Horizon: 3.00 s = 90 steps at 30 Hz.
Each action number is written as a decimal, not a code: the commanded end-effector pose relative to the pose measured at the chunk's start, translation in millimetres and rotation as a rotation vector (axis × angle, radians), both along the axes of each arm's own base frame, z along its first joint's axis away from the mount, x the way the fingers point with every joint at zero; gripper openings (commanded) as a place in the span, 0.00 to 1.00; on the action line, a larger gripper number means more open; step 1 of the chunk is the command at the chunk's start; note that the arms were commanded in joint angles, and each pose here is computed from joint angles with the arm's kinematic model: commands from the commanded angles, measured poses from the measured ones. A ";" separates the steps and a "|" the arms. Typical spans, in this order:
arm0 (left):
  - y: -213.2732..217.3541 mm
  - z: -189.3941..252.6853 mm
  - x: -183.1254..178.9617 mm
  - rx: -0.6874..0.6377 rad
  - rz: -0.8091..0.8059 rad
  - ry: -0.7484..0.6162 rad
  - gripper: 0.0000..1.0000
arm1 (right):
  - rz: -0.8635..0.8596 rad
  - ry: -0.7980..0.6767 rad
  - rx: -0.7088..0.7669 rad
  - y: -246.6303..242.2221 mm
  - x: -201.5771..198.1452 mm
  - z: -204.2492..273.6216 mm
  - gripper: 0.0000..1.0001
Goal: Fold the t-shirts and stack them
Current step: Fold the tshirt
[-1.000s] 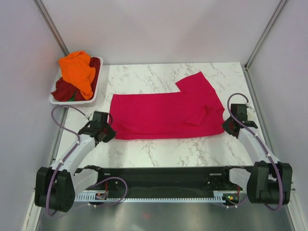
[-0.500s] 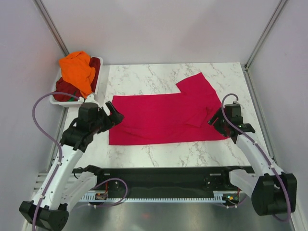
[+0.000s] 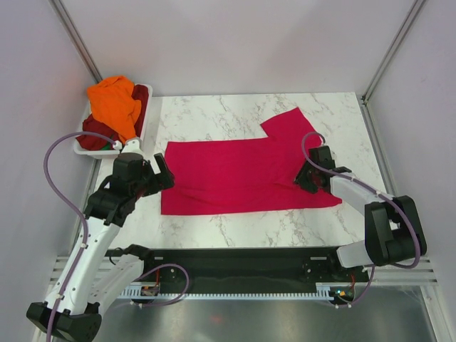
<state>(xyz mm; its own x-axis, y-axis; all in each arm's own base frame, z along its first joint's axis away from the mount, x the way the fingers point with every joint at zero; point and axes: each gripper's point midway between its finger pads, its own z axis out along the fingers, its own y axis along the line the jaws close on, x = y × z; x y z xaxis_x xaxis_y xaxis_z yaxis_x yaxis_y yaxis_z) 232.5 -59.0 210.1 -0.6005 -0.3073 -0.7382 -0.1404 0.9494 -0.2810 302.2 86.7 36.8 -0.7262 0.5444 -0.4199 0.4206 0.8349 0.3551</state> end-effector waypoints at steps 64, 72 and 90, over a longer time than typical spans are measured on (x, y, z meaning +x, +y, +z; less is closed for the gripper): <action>11.7 -3.9 -0.5 0.069 0.013 -0.006 1.00 | 0.131 -0.132 -0.072 61.7 132.0 40.0 0.23; 9.5 -7.8 1.0 0.069 0.003 0.012 1.00 | 0.159 -0.204 -0.167 59.2 164.6 54.4 0.59; 6.3 -12.6 1.8 0.065 -0.012 0.034 1.00 | -0.004 -0.383 -0.425 -34.9 294.8 128.9 0.77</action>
<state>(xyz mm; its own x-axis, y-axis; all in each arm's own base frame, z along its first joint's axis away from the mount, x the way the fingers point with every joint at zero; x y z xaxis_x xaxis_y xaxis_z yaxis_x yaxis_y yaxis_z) 234.3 -54.8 193.9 -0.6376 -0.2844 -0.7160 -0.1643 0.9582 -0.2342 581.2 65.6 170.9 -0.4631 0.3557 -0.8118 0.3117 0.9228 0.2265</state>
